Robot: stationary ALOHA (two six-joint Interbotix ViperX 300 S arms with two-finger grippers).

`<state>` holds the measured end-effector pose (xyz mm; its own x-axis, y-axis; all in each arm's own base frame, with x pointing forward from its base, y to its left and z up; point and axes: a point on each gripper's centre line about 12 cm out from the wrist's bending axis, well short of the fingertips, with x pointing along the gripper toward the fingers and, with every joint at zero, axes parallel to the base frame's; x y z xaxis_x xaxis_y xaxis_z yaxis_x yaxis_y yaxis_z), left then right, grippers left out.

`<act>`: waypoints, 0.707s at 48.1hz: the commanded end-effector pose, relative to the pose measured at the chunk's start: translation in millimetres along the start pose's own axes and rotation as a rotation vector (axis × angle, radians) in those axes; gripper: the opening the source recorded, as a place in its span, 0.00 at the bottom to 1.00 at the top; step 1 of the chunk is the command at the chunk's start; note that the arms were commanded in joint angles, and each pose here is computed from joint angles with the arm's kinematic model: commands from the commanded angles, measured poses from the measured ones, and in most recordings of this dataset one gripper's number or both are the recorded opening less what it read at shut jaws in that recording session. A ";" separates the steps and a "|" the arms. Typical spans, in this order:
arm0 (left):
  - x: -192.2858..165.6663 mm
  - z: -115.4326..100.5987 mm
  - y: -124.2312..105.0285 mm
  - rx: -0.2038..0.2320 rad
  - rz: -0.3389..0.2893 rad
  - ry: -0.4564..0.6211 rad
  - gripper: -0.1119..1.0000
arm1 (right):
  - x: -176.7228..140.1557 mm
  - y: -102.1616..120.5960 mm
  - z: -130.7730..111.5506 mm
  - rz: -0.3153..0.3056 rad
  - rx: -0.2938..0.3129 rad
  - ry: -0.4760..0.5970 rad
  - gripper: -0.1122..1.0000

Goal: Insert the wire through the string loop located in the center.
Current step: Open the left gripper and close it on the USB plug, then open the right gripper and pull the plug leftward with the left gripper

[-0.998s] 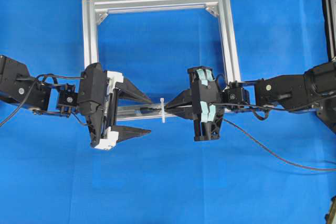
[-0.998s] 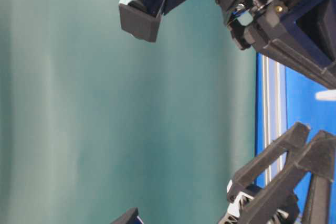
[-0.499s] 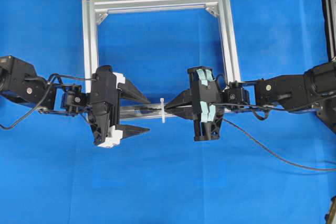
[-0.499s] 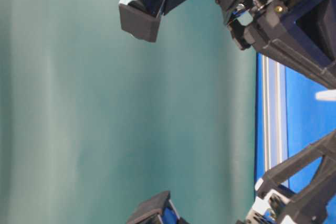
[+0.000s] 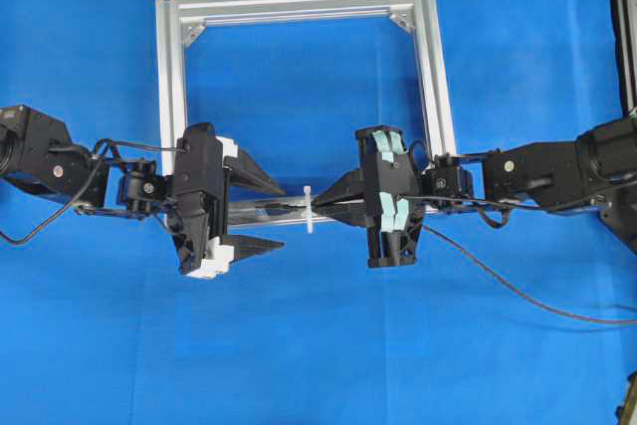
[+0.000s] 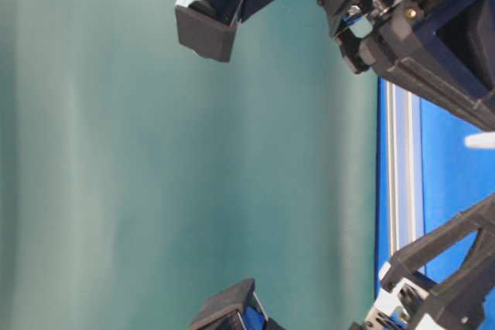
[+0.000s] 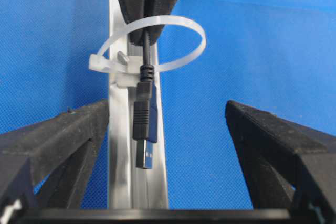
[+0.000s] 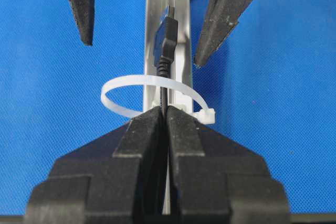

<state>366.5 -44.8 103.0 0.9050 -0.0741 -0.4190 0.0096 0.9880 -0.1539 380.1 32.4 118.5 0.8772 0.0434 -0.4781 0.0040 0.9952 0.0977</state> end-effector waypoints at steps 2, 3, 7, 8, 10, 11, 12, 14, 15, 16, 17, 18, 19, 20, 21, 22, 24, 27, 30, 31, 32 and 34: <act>0.6 9.7 -1.5 0.001 -0.006 -0.030 0.89 | -0.7 0.0 9.6 0.001 0.002 -0.029 0.07; 0.6 9.7 -1.5 0.001 -0.006 -0.030 0.89 | -1.0 0.7 10.0 0.002 0.000 -0.031 0.07; 0.6 9.7 -1.5 0.001 -0.006 -0.030 0.88 | -0.7 0.0 9.6 0.001 0.001 -0.029 0.07; 0.9 10.3 -1.7 0.000 -0.006 -0.032 0.88 | -0.9 -0.1 9.0 0.001 0.002 -0.028 0.07; 0.9 10.3 -1.7 0.000 -0.006 -0.032 0.89 | -0.9 0.5 8.9 0.002 0.000 -0.028 0.07; 0.9 10.3 -1.7 0.000 -0.006 -0.032 0.89 | -0.9 0.5 8.9 0.002 0.000 -0.028 0.07; 0.9 10.3 -1.7 0.000 -0.006 -0.032 0.89 | -0.9 0.5 8.9 0.002 0.000 -0.028 0.07; 0.9 10.3 -1.7 0.000 -0.006 -0.032 0.88 | -0.9 0.5 8.9 0.002 0.000 -0.028 0.07; 0.9 10.3 -1.7 0.000 -0.006 -0.032 0.88 | -0.9 -0.1 9.0 0.001 0.001 -0.028 0.07; 0.9 10.3 -1.7 0.000 -0.006 -0.032 0.89 | -0.9 0.5 8.7 0.002 0.000 -0.026 0.07; 0.9 10.3 -1.7 0.000 -0.006 -0.032 0.89 | -0.7 0.6 9.3 0.002 0.000 -0.028 0.07; 0.9 10.3 -1.7 0.000 -0.006 -0.032 0.89 | -0.9 0.5 8.7 0.002 0.000 -0.026 0.07; 0.9 10.3 -1.7 0.000 -0.006 -0.032 0.88 | -0.9 0.5 8.7 0.002 0.000 -0.026 0.07; 0.9 10.3 -1.7 0.000 -0.006 -0.032 0.88 | -0.7 0.6 9.3 0.002 0.000 -0.028 0.07; 0.9 10.3 -1.7 0.000 -0.006 -0.032 0.88 | -0.9 0.5 8.7 0.002 0.000 -0.026 0.07; 0.6 9.7 -1.5 0.001 -0.006 -0.030 0.88 | -0.9 -0.1 8.8 0.001 0.001 -0.026 0.07; 0.6 9.6 -1.5 0.001 -0.006 -0.029 0.87 | -0.9 0.5 8.7 0.002 0.000 -0.026 0.07; 0.7 9.4 -2.2 -0.005 -0.007 -0.022 0.85 | -0.7 0.0 9.6 0.001 0.002 -0.029 0.07; 1.4 8.9 -1.6 -0.010 -0.004 -0.013 0.78 | -0.7 0.0 9.4 0.001 0.001 -0.028 0.07; 1.4 8.7 -1.6 -0.010 -0.004 -0.012 0.74 | -0.7 0.7 9.5 0.003 -0.001 -0.029 0.07; 1.7 9.5 -1.1 -0.011 -0.003 -0.015 0.69 | -0.7 0.6 9.5 0.002 0.000 -0.029 0.07; 2.0 10.1 -0.1 -0.012 -0.001 -0.016 0.56 | -0.7 0.7 9.3 0.003 -0.001 -0.027 0.07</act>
<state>365.9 -45.0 100.7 0.8963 -0.0752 -0.4369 0.0040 0.9868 -0.1617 380.0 32.4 118.4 0.8765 0.0435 -0.4794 0.0040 0.9952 0.0976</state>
